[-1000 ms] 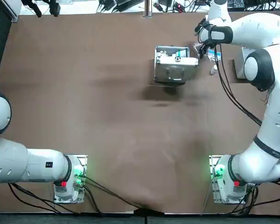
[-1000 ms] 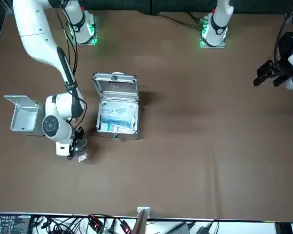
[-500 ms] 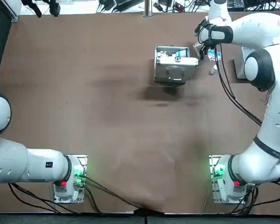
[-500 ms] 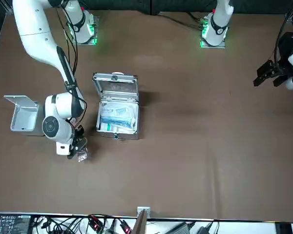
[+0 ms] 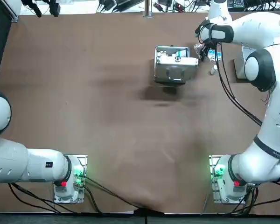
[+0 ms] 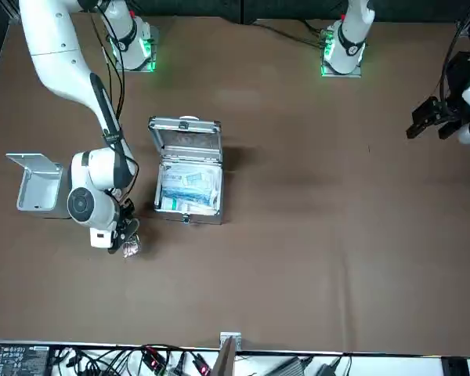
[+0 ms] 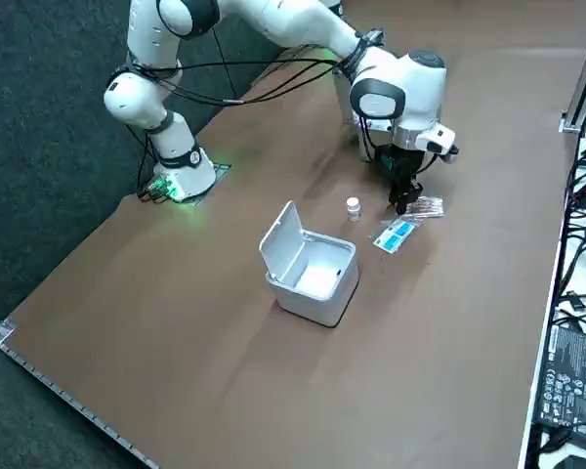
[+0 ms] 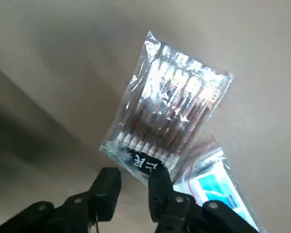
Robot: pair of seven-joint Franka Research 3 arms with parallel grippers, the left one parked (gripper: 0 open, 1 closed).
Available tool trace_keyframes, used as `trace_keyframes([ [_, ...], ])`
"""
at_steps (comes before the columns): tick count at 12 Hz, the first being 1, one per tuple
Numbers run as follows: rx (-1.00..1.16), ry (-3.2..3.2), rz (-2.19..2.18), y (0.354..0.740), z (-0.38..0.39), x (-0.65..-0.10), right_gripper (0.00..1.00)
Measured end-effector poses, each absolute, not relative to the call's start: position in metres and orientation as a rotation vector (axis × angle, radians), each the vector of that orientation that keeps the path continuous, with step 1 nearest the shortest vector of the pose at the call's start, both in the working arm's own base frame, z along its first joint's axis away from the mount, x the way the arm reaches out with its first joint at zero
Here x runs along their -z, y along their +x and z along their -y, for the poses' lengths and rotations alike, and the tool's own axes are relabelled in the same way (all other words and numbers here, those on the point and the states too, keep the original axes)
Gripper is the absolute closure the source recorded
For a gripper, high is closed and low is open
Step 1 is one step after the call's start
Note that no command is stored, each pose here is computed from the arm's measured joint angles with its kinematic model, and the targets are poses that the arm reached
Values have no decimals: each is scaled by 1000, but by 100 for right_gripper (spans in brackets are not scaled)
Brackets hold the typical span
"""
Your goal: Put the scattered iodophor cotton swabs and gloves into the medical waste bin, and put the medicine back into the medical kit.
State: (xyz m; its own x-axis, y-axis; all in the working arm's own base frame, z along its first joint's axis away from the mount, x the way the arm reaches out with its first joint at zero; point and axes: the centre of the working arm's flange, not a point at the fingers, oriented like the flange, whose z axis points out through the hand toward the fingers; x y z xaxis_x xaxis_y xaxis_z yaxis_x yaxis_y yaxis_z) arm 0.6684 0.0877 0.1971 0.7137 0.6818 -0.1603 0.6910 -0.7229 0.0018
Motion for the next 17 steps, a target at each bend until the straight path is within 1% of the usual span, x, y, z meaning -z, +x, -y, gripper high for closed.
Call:
trace_keyframes([
  [1, 230, 2851, -1143, 668, -88, -197, 61],
  [2, 232, 2851, -1143, 668, -87, -197, 69],
  [4, 235, 2851, -1142, 668, -87, -197, 72],
  [5, 238, 2852, -1142, 668, -87, -196, 82],
  [6, 240, 2852, -1142, 667, -87, -196, 83],
  [7, 241, 2852, -1142, 667, -87, -196, 87],
  [8, 242, 2852, -1141, 667, -87, -196, 97],
  [12, 225, 2867, -1123, 669, -87, -200, 99],
  [14, 154, 2925, -1078, 678, -90, -226, 99],
  [17, 143, 2974, -1041, 686, -89, -267, 99],
])
